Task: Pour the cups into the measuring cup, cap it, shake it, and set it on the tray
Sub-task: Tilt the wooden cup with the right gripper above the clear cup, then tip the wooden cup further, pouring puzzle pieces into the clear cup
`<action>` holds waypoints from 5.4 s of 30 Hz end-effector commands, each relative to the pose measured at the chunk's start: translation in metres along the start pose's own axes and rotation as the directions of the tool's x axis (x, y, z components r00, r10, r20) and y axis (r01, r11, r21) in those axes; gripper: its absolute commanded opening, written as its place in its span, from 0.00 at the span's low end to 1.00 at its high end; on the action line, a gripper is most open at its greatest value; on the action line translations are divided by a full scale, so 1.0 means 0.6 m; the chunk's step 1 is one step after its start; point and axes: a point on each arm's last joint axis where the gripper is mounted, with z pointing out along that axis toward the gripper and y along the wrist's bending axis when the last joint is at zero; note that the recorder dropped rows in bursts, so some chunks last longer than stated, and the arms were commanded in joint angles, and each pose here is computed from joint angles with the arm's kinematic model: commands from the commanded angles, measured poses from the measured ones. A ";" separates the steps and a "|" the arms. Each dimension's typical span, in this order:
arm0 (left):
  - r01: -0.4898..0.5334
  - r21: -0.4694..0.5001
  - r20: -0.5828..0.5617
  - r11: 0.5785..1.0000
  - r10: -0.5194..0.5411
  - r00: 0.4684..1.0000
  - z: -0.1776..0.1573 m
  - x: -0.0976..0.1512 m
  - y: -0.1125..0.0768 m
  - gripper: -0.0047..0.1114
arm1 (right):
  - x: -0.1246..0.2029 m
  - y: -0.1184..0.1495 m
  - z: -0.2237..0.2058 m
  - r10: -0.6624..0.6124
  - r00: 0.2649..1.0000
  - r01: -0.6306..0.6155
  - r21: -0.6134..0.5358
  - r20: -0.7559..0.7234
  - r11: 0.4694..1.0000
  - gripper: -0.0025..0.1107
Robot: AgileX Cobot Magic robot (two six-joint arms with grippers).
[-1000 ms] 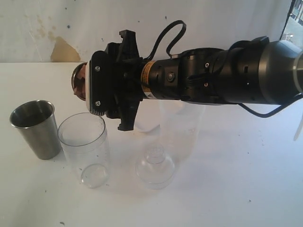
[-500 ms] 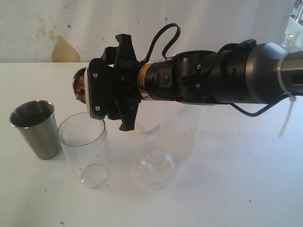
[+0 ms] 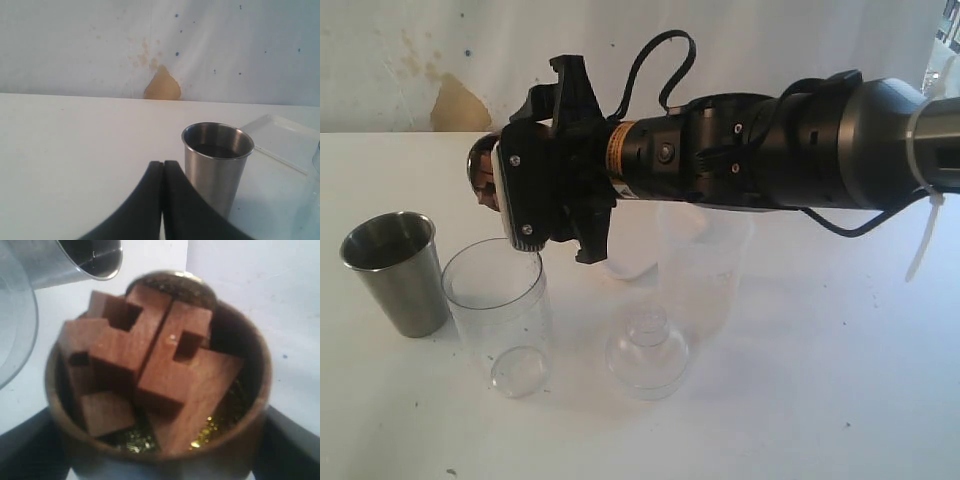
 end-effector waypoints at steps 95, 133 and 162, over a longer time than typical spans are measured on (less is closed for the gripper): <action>0.007 -0.001 0.009 1.000 -0.007 1.000 0.000 0.000 0.000 0.05 | -0.037 0.017 0.015 -0.708 0.703 0.708 0.025 0.062 0.706 0.02; 0.007 -0.001 0.009 1.000 -0.007 1.000 0.000 0.000 0.000 0.05 | -0.059 -0.001 0.015 -0.825 0.562 0.821 0.083 0.048 0.564 0.02; 0.007 -0.001 0.009 1.000 -0.007 1.000 0.000 0.000 0.000 0.05 | -0.056 0.008 0.020 -0.899 0.437 0.898 0.033 0.036 0.439 0.02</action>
